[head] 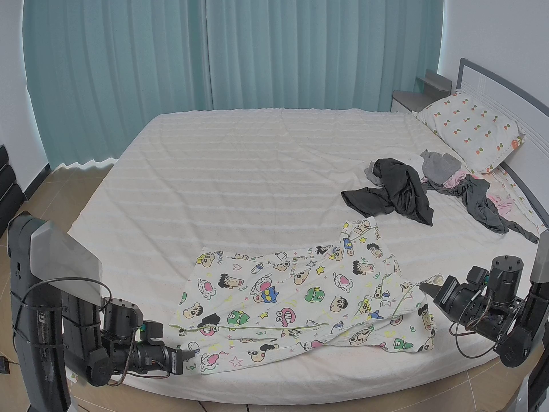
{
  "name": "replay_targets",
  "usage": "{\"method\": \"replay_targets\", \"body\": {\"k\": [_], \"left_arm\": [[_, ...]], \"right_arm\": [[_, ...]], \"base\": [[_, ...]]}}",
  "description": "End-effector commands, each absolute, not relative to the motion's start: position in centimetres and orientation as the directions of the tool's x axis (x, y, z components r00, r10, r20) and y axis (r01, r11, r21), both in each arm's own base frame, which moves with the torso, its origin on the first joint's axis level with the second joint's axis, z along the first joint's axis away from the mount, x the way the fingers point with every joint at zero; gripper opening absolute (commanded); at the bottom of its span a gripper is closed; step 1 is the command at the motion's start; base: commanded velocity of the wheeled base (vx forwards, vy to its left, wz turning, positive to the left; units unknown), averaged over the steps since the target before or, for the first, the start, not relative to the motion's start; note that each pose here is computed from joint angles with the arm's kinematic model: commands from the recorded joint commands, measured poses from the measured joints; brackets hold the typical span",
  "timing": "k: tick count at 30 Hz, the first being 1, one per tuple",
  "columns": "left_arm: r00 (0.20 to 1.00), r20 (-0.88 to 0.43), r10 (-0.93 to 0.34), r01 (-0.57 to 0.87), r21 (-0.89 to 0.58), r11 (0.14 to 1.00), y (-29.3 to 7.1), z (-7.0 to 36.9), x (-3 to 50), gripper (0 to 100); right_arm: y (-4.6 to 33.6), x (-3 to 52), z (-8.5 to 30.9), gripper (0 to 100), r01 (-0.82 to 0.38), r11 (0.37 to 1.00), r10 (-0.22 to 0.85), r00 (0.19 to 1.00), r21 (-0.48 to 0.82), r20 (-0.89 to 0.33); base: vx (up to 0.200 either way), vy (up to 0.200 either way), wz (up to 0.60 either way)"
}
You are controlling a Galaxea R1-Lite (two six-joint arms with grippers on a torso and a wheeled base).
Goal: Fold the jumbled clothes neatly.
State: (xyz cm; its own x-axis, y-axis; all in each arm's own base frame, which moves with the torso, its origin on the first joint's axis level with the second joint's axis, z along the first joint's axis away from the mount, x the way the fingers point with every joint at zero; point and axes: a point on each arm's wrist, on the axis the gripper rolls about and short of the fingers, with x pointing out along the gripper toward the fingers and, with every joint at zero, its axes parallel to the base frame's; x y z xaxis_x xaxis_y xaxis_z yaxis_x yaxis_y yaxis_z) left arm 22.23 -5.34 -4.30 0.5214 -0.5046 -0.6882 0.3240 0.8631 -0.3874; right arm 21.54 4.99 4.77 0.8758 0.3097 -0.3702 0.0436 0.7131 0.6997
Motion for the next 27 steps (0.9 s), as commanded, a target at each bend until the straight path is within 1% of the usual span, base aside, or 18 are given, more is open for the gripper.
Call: {"method": "replay_targets", "body": {"k": [1, 4, 8, 15, 21, 23, 24, 27], "left_arm": [[0.557, -0.658, -0.506, 0.327, -0.386, 0.863, -4.8, -2.5, 21.6, 0], [0.572, -0.641, -0.512, 0.314, -0.405, 0.859, -4.5, -1.8, 21.3, 0], [0.615, -0.598, -0.513, 0.288, -0.436, 0.853, -4.1, -0.2, 21.1, 0], [0.62, -0.576, -0.533, 0.297, -0.457, 0.838, -3.8, 0.9, 20.0, 0], [0.675, -0.526, -0.518, 0.296, -0.45, 0.843, -3.0, 2.3, 20.1, 0], [0.679, -0.516, -0.522, 0.301, -0.452, 0.84, -3.0, 2.5, 20.0, 0], [0.683, -0.48, -0.55, 0.33, -0.469, 0.819, -2.7, 3.4, 19.8, 0], [0.673, -0.482, -0.561, 0.334, -0.479, 0.812, -2.6, 3.7, 19.5, 0]], "right_arm": [[5.0, 21.2, 5.3, 0, 0.024, 0.713, 0.313, 0.883, 0.701, -0.349], [4.9, 20.7, 5.6, 0, 0.018, 0.713, 0.315, 0.885, 0.701, -0.343], [4.8, 20.2, 6.0, 0, 0.012, 0.713, 0.315, 0.887, 0.701, -0.336], [4.8, 20.2, 6.1, 0, 0.016, 0.714, 0.311, 0.888, 0.7, -0.338], [4.7, 19.9, 7.0, 0, -0.011, 0.709, 0.31, 0.903, 0.705, -0.297], [4.7, 19.9, 7.0, 0, -0.014, 0.708, 0.31, 0.904, 0.706, -0.293], [4.7, 19.7, 7.1, 0, -0.018, 0.712, 0.313, 0.903, 0.702, -0.294], [4.7, 19.7, 7.0, 0, -0.012, 0.714, 0.313, 0.899, 0.7, -0.305]], "base": [[0.0, 0.0, 0.0], [0.0, 0.0, 0.0], [0.0, 0.0, 0.0], [0.0, 0.0, 0.0], [0.0, 0.0, 0.0], [0.0, 0.0, 0.0], [0.0, 0.0, 0.0], [0.0, 0.0, 0.0]]}}
